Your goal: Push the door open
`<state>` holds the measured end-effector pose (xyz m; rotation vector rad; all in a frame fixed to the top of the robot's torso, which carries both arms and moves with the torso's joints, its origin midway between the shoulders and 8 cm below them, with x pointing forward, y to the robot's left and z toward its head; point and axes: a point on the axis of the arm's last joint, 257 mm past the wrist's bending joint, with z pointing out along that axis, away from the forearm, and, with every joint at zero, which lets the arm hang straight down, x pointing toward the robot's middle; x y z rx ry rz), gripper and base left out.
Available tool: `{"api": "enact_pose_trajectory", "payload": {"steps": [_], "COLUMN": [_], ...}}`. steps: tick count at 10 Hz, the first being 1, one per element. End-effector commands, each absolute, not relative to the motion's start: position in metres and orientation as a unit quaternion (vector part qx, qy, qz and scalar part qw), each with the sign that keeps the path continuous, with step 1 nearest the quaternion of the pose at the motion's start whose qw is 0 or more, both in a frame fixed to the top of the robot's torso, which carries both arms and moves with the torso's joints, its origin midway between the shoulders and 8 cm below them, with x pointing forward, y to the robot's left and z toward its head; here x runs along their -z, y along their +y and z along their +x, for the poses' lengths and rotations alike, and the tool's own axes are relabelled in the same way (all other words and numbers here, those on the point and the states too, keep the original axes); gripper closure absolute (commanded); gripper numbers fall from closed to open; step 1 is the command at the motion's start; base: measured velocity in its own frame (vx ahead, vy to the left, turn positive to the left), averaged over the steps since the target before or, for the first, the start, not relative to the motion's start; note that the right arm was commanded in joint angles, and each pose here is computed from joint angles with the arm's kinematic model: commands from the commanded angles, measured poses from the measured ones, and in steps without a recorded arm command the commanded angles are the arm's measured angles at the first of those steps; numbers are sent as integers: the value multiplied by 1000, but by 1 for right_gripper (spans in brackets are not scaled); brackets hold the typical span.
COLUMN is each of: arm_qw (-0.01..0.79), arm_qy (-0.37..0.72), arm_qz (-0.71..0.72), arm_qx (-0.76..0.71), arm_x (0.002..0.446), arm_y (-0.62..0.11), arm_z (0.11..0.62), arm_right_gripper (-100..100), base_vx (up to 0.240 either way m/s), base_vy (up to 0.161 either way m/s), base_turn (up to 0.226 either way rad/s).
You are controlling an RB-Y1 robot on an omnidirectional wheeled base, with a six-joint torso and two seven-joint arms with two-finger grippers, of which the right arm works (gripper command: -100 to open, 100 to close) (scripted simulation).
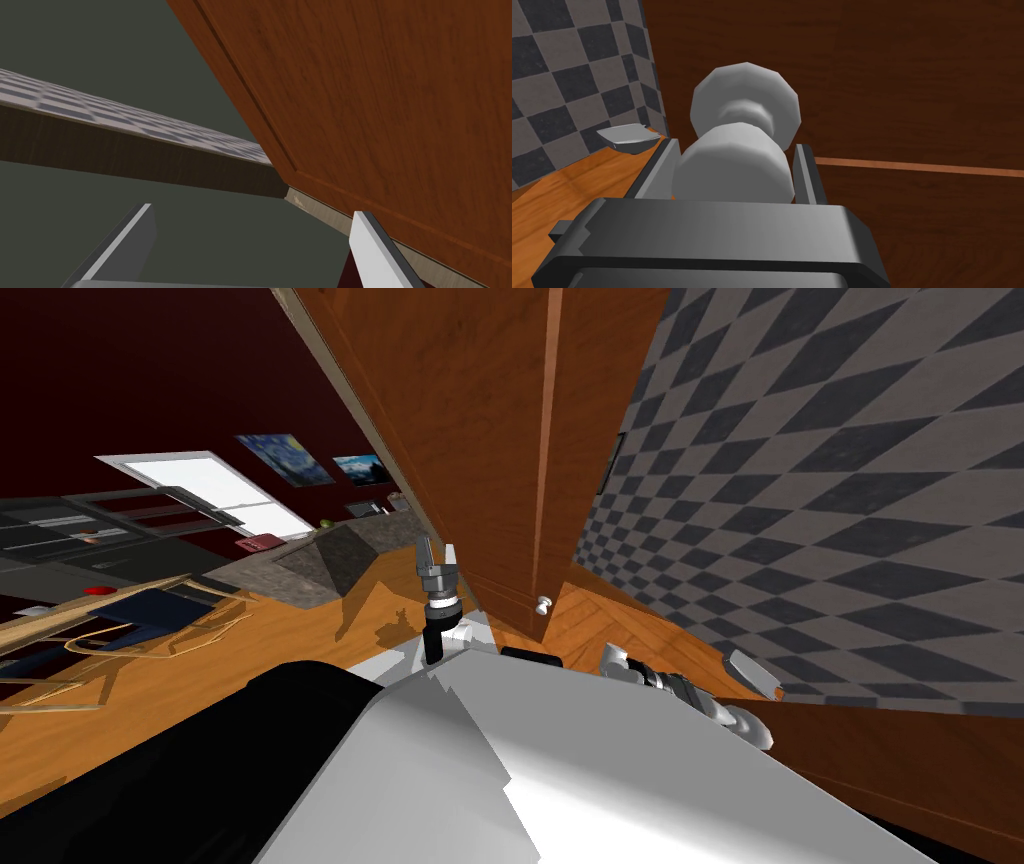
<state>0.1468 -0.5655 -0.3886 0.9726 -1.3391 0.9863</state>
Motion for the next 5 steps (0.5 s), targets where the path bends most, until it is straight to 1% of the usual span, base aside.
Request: {"api": "enact_pose_trajectory", "payload": {"steps": [1, 2, 3, 4, 5], "arm_qw": [582, 577, 595, 601, 601], "arm_qy": [-582, -579, -589, -594, -594], "arm_qz": [401, 408, 381, 371, 373], "arm_qx": [-401, -407, -392, -386, -385], "arm_x": [392, 391, 384, 382, 384], "arm_y": [-559, -561, -569, -571, -570], "arm_z": [129, 135, 115, 108, 107], "arm_right_gripper": [100, 100, 100, 100, 100], "base_vx": [36, 13, -30, -50, -40], "base_vy": [-157, -69, -117, -209, -170], "base_turn": [162, 23, 113, 102, 27]}}
